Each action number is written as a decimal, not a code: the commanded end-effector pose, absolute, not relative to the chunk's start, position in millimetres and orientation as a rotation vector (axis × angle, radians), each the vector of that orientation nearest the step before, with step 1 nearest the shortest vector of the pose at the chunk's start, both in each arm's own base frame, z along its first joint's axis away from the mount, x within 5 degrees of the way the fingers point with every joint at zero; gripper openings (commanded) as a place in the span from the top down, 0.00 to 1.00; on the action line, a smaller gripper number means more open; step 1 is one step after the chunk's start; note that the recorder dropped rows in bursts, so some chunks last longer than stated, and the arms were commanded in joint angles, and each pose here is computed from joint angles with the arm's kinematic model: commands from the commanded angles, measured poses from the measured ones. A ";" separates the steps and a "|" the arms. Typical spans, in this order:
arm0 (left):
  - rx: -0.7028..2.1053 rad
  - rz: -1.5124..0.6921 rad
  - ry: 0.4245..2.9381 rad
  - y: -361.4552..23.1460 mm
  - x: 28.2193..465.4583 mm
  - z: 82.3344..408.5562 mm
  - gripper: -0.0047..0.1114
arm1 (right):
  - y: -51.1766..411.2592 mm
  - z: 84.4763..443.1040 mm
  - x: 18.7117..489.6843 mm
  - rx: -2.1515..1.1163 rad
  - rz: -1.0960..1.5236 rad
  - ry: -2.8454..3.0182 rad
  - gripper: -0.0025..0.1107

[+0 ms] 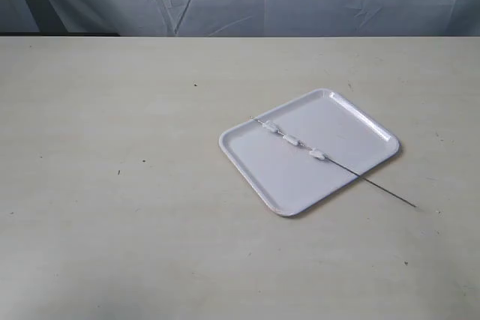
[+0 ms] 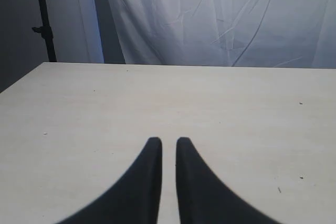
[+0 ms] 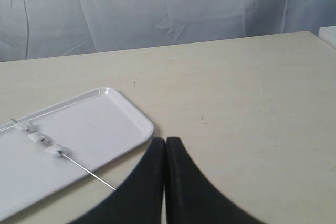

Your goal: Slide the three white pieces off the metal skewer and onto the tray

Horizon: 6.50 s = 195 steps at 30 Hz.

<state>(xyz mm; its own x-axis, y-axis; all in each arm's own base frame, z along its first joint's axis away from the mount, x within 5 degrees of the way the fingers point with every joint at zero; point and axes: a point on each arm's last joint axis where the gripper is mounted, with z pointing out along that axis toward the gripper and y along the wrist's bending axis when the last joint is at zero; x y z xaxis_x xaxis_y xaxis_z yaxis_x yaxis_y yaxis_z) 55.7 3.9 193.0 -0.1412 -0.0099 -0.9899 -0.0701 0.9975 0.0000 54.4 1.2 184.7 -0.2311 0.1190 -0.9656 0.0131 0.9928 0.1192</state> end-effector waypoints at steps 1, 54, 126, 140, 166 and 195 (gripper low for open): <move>-0.057 0.050 1.699 3.7 55.6 193.6 0.86 | 0.9 185.8 54.3 0.096 0.092 1.785 0.98; -0.445 -0.587 1.022 4.5 46.2 247.3 0.86 | -9.4 245.9 46.4 0.360 0.380 1.056 0.98; 0.168 -1.449 2.336 -140.3 284.8 188.2 0.49 | 72.6 151.1 291.8 -1.241 0.185 2.747 0.62; 0.160 -1.431 2.341 -139.6 285.7 187.4 0.49 | 72.7 132.7 295.9 -1.269 0.185 2.768 0.62; 0.171 -1.427 2.345 -139.6 285.3 187.0 0.49 | 71.1 104.4 294.1 -1.311 0.180 2.795 0.79; 0.045 -1.490 2.284 -149.9 288.0 192.7 0.49 | 85.1 174.6 271.3 -1.019 0.476 2.772 0.98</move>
<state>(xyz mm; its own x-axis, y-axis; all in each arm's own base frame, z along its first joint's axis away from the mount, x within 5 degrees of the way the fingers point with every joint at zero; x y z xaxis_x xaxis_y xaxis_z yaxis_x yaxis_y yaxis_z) 287.8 -143.0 190.9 -0.9142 -0.1699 -0.3679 0.2616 0.4459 -0.8560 279.8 85.3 163.7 -0.7431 -0.6235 -0.2430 -0.6680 0.7128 0.2139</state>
